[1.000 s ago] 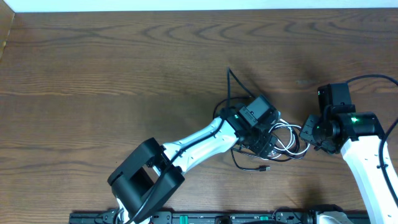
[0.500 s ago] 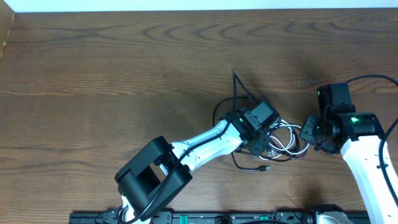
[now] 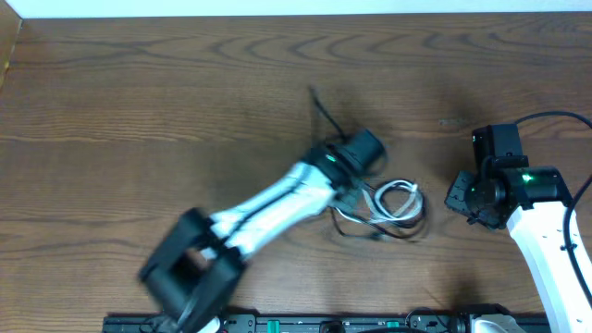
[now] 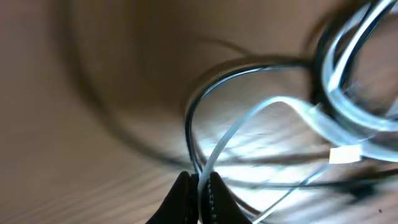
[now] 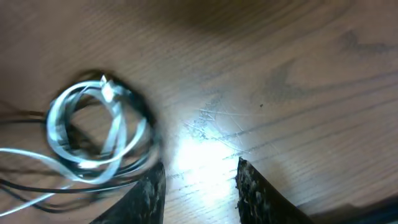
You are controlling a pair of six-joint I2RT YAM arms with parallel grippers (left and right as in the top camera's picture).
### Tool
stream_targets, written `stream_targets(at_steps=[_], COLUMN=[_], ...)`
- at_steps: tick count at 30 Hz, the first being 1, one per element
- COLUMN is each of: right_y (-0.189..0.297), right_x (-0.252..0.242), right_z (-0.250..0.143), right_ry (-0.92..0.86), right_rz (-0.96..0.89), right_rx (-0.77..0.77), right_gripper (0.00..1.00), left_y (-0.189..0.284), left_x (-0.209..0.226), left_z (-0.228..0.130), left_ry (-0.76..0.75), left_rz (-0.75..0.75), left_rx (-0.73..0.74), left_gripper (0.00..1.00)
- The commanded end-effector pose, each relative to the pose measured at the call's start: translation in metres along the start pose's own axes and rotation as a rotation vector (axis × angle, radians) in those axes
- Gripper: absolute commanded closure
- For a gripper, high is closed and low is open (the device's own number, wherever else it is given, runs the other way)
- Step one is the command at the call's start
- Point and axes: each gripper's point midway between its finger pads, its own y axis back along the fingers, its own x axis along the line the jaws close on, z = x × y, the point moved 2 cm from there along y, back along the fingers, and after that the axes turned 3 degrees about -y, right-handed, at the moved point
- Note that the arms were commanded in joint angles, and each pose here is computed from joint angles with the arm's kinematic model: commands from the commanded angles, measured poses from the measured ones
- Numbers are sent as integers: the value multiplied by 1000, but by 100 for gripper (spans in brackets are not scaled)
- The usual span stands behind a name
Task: Untangle cables
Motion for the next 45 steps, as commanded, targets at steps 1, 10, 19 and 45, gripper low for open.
stream_targets(at_steps=[1,10,19,45], right_y=[1,2,27,98], right_x=[0,11,89,193], right_z=[5,5,-12,-67], right_ry=[-7,26,459,1148], right_rz=[-4,65,576,1098], right_rx=[-17,-9,34,-245], right_gripper=[66,58,53,41], left_y=[79,210,303,364], left_x=[42,52,38,7], left_z=[32,47,49,63], left_ry=[105,166,63,-8], left_rz=[31,-300,-432,-728], left_rx=[-221,-593,-912,-1092], left_gripper=[93,93,93,93])
